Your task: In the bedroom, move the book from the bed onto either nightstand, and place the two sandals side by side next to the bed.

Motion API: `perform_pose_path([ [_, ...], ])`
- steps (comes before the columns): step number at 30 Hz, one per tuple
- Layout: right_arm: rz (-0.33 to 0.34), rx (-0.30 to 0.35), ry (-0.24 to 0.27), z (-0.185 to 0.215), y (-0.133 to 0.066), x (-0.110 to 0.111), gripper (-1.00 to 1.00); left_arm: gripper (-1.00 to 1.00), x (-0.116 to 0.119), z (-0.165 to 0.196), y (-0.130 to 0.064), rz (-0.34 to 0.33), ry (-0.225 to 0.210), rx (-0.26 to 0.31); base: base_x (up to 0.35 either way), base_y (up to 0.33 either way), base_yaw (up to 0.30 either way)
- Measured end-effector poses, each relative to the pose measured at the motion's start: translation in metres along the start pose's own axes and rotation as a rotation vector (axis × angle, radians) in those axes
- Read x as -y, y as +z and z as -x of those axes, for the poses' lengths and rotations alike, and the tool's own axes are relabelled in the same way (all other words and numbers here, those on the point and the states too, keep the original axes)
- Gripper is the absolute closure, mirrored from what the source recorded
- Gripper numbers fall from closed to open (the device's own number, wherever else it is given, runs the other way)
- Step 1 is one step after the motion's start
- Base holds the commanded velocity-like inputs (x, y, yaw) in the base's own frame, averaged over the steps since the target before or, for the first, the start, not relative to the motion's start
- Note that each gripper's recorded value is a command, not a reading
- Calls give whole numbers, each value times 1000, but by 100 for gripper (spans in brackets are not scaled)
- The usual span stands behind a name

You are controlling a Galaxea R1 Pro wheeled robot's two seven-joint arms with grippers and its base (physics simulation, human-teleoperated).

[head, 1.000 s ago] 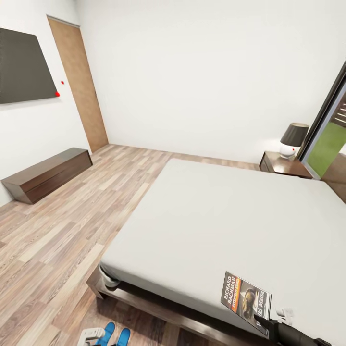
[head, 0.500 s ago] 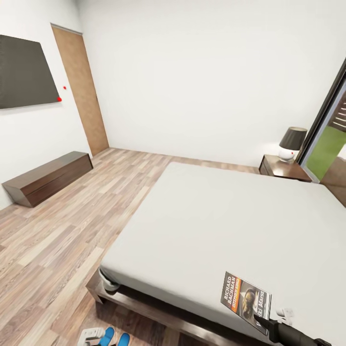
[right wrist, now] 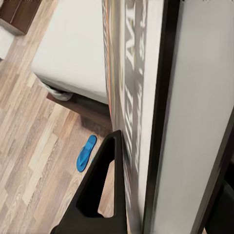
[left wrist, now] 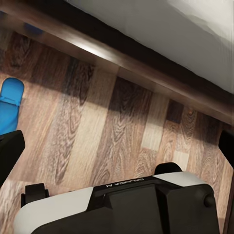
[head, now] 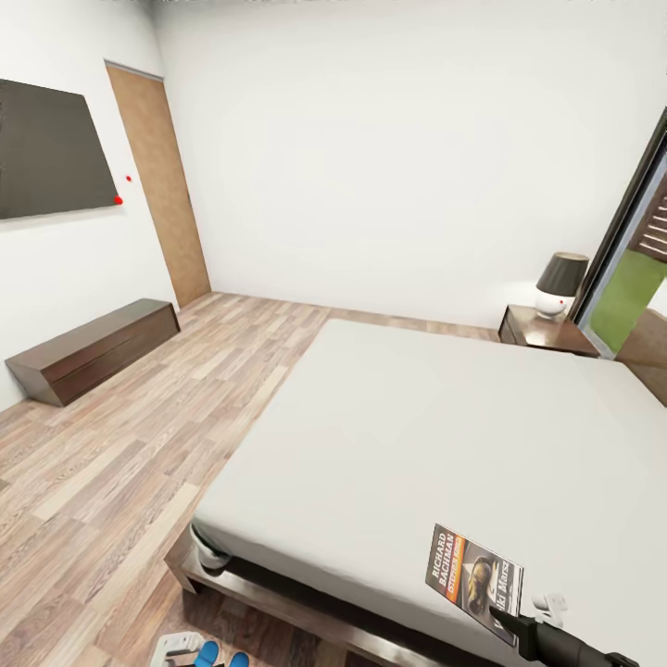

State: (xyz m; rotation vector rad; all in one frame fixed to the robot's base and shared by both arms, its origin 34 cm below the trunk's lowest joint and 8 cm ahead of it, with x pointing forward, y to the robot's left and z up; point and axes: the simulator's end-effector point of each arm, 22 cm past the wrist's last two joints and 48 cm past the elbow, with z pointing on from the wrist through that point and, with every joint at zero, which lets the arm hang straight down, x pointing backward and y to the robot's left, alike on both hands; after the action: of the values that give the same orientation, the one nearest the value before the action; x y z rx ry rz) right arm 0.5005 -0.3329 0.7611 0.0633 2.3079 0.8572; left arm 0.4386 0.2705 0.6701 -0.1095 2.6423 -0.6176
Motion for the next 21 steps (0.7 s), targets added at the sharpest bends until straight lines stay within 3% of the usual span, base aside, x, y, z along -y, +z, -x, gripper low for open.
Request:
perform_pose_path([
  [21, 8, 26, -19, 13, -3, -6, 100, -100, 5, 14, -5, -6, 14, 31, 0, 0, 0],
])
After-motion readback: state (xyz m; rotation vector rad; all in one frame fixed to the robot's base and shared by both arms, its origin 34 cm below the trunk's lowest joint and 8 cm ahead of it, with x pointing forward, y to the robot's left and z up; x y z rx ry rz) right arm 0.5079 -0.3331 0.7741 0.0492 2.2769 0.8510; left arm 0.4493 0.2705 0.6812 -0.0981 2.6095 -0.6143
